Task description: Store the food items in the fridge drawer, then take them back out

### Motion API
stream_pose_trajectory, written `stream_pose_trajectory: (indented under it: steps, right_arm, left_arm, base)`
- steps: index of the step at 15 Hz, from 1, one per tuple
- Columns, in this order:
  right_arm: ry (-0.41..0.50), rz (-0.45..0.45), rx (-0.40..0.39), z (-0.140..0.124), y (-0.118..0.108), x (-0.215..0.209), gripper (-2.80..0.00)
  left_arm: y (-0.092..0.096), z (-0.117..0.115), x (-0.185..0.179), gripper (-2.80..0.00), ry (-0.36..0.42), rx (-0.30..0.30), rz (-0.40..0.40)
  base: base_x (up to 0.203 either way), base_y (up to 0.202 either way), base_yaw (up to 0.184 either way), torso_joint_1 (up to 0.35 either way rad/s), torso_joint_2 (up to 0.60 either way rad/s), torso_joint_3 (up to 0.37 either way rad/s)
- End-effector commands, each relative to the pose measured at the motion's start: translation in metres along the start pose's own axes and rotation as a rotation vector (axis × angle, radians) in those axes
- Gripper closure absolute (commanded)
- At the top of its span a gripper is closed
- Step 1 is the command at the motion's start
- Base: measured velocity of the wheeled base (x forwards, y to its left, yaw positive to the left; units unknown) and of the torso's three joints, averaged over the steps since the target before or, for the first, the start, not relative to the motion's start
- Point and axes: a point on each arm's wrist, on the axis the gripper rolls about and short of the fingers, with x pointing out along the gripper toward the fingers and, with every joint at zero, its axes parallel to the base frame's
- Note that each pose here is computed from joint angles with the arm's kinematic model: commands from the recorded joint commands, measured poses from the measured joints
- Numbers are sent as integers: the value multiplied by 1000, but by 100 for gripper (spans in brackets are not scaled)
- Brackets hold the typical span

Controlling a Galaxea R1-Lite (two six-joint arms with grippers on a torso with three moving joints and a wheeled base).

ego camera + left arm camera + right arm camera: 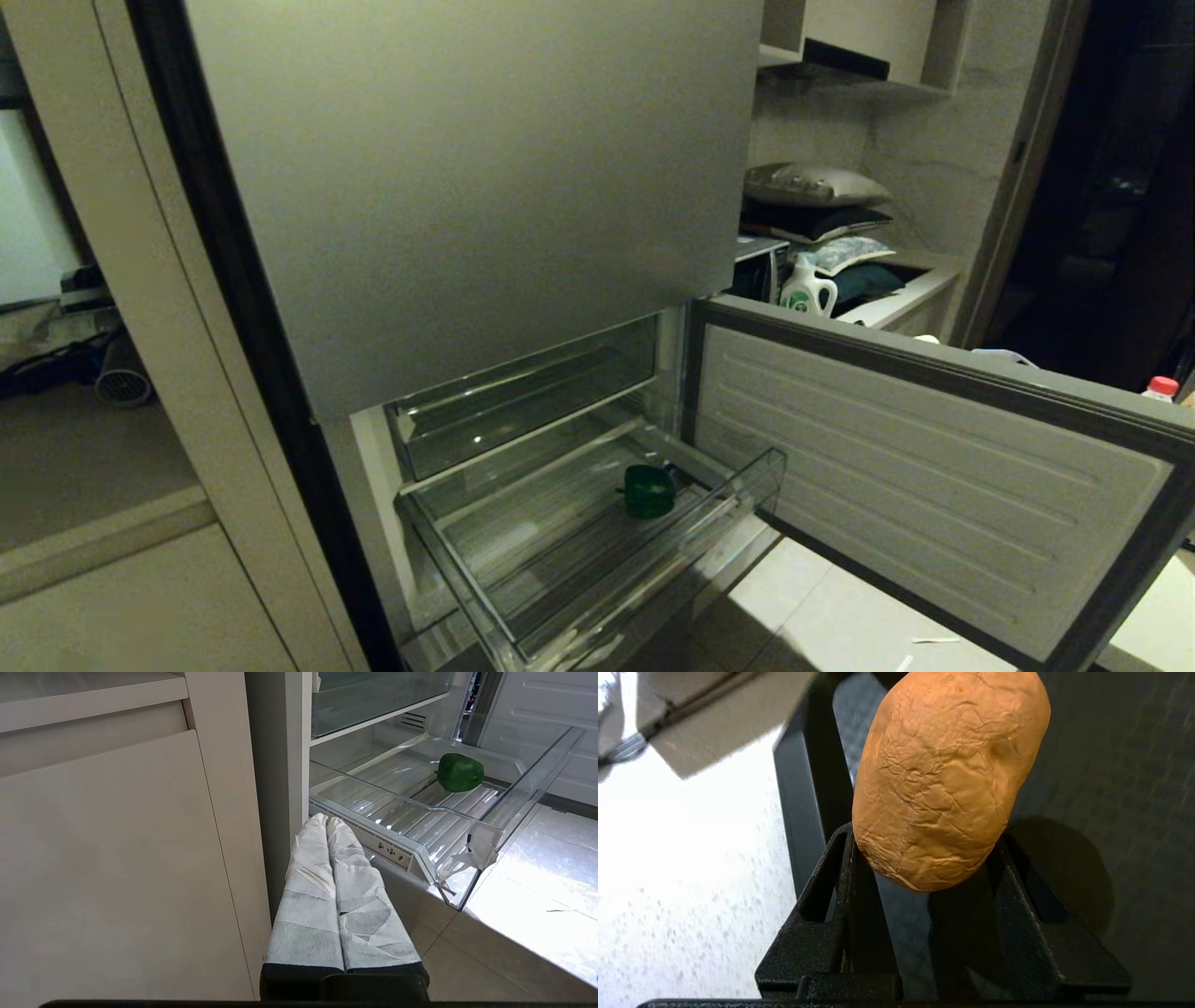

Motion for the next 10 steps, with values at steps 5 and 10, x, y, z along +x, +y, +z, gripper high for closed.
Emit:
stream_pose_trajectory:
  steps: [5,10]
  right_arm:
    - [14,-2,21,-6,-3,4,-280]
    - [-25,-4,38,7,-4,-2,-280]
  left_arm:
    - [0,0,0,0,1,0,0]
    - [0,0,0,0,1,0,0]
  base:
    - [0,0,0,0,0,0]
    - [0,0,0,0,0,0]
